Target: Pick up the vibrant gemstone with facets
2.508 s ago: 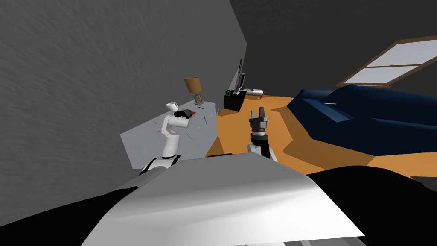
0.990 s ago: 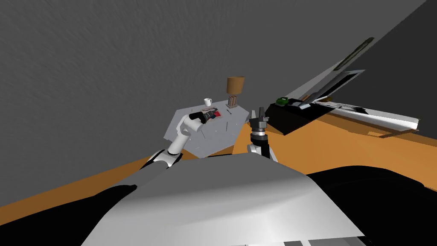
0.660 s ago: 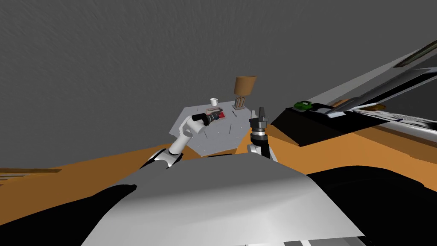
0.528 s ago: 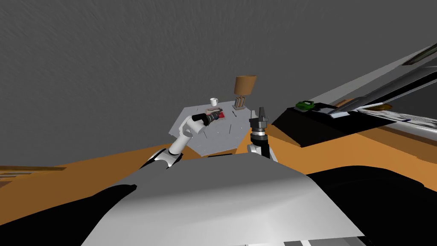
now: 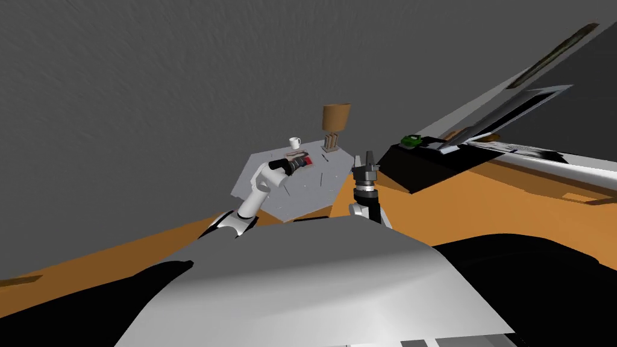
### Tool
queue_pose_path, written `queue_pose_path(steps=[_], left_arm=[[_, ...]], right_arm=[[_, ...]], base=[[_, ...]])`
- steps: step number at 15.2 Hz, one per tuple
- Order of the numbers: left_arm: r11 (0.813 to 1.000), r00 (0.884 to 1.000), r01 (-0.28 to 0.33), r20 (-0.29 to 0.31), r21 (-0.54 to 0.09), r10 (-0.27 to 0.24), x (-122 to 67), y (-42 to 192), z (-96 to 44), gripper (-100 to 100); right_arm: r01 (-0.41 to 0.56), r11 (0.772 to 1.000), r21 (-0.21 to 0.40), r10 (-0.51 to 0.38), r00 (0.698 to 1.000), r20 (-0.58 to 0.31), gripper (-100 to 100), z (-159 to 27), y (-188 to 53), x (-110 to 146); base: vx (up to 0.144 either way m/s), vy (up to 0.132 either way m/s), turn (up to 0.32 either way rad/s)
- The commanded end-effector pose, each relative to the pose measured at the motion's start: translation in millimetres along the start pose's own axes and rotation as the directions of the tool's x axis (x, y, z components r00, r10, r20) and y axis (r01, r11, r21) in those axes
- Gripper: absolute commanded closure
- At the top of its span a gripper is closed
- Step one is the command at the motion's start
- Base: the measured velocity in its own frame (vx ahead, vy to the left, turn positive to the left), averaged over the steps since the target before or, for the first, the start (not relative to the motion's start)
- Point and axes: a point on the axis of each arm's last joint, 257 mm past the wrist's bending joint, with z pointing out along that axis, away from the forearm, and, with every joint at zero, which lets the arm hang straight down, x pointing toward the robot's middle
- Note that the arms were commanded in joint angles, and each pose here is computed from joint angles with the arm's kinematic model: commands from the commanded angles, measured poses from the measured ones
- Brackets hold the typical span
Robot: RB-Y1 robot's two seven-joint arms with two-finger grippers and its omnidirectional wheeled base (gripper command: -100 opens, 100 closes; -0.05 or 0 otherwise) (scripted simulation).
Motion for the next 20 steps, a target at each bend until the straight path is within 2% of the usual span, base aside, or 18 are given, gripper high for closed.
queue_pose_path(steps=[1,2,3,5,6,7,8,9,10,11,13,14,16,17,19,20], left_arm=[[0.999,0.999,0.024,0.046,-0.041,-0.022,-18.3,16,-3.7,100],[0.999,0.999,0.024,0.046,-0.041,-0.022,-18.3,16,-3.7,100],[0.994,0.994,0.063,0.100,-0.090,-0.054,-39.4,37,-7.6,100],[0.994,0.993,0.062,0.108,-0.093,-0.052,-42.2,38,-8.1,100],[0.985,0.983,0.109,0.160,-0.137,-0.087,-62.3,60,-14.1,100],[0.984,0.982,0.104,0.170,-0.142,-0.079,-65.1,62,-14.7,100],[0.972,0.972,0.152,0.207,-0.181,-0.114,-77.4,82,-20.3,100],[0.970,0.967,0.150,0.234,-0.189,-0.104,-86.7,86,-23.5,100],[0.970,0.967,0.150,0.234,-0.189,-0.104,-86.7,86,-23.5,100],[0.953,0.951,0.192,0.286,-0.234,-0.122,-101.8,109,-32.0,100],[0.952,0.947,0.199,0.297,-0.234,-0.125,-107.0,111,-34.3,100],[0.929,0.925,0.248,0.351,-0.273,-0.144,-122.1,136,-45.4,100],[0.928,0.922,0.251,0.361,-0.275,-0.142,-125.7,137,-47.3,100],[0.901,0.896,0.302,0.416,-0.311,-0.157,-139.9,162,-60.7,100],[0.900,0.892,0.305,0.424,-0.312,-0.155,-142.7,163,-62.4,100],[0.868,0.862,0.359,0.478,-0.342,-0.168,-155.2,189,-77.7,100]], right_arm=[[0.000,1.000,0.000,0.000,1.000,0.000,0,0.0,0,0],[0.000,1.000,0.000,0.000,1.000,0.000,0,0.0,0,0],[0.000,1.000,0.000,0.000,1.000,0.000,0,0.0,0,0],[0.000,1.000,0.000,0.000,1.000,0.000,0,0.0,0,0],[0.000,1.000,0.000,0.000,1.000,0.000,0,-0.1,0,0],[0.000,1.000,0.000,0.000,1.000,0.000,0,0.0,0,0],[0.000,1.000,0.000,0.000,1.000,0.000,0,0.0,0,0],[0.000,1.000,0.000,0.000,1.000,0.000,0,0.0,0,0],[0.000,1.000,0.000,0.000,1.000,0.000,0,0.0,0,0],[0.000,1.000,0.000,0.000,1.000,0.000,0,0.0,0,0],[0.000,1.000,0.000,0.000,1.000,0.000,0,0.0,0,0],[0.000,1.000,0.000,0.000,1.000,0.000,0,-0.1,0,0],[0.000,1.000,0.000,0.000,1.000,0.000,0,0.0,0,0],[0.000,1.000,0.000,0.000,1.000,0.000,0,-0.1,0,0],[0.000,1.000,0.000,0.000,1.000,0.000,0,0.0,0,0],[0.000,1.000,0.000,0.000,1.000,0.000,0,-0.1,0,0]], base=[[-0.096,0.153,-0.485],[-0.065,0.107,-0.462],[-0.087,0.107,-0.534],[-0.088,0.111,-0.460],[-0.096,0.111,-0.488],[-0.111,0.119,-0.521],[-0.110,0.143,-0.551],[-0.120,0.142,-0.575],[-0.111,0.092,-0.507],[-0.130,0.075,-0.489],[-0.123,0.068,-0.448],[-0.127,0.090,-0.403],[-0.113,0.071,-0.467],[-0.122,0.064,-0.523],[-0.132,0.068,-0.455],[-0.135,0.057,-0.429]])
